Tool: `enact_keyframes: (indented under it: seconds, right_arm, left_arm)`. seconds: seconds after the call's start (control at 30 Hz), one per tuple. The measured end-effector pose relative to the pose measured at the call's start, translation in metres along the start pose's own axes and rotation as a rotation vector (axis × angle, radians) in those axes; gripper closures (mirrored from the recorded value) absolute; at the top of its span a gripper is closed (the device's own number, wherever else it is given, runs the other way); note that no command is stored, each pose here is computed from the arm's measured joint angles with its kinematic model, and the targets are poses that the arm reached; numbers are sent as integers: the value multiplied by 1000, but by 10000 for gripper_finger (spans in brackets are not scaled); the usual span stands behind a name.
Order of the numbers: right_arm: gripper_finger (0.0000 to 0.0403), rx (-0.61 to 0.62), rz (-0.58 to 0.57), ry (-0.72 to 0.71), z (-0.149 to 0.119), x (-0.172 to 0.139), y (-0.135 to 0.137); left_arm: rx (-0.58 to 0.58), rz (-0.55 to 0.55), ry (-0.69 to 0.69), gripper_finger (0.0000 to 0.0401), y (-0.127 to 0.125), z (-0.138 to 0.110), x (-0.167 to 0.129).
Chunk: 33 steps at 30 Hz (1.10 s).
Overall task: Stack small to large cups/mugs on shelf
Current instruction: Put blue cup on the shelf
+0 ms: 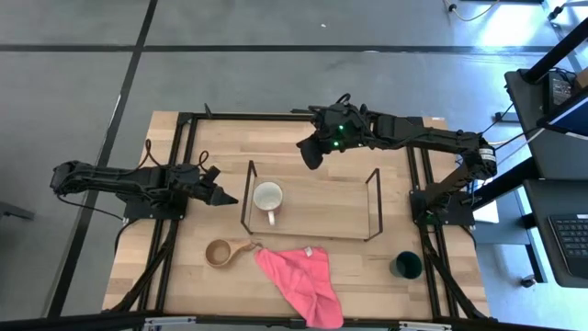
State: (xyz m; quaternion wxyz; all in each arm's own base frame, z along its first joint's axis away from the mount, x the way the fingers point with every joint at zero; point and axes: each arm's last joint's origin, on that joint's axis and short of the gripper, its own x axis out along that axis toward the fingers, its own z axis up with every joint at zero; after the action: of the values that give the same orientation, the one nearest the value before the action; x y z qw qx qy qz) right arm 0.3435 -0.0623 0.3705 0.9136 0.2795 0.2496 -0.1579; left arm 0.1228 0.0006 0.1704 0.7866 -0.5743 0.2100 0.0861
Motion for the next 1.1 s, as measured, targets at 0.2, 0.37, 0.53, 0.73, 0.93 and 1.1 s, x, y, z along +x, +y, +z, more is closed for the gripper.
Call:
enact_keyframes:
  seconds: [0.2, 0.37, 0.53, 0.73, 0.93, 1.1]
  right_arm:
    - [391, -103, -3, 6, -1, 0, 0]
    - [391, -103, -3, 6, -1, 0, 0]
    - [391, -100, -2, 3, 0, 0, 0]
    - [391, -46, 25, 15, 0, 0, 1]
    - [391, 29, 131, 83, -3, 0, 5]
    - [391, 20, 184, 120, -11, -1, 17]
  left_arm:
    - [-1, 0, 0, 392, 0, 0, 0]
    - [-1, 0, 0, 392, 0, 0, 0]
    - [0, 0, 0, 392, 0, 0, 0]
    - [-1, 0, 0, 392, 0, 0, 0]
    - [0, 13, -36, 392, 0, 1, 0]
    - [0, 26, -72, 392, 1, 2, 0]
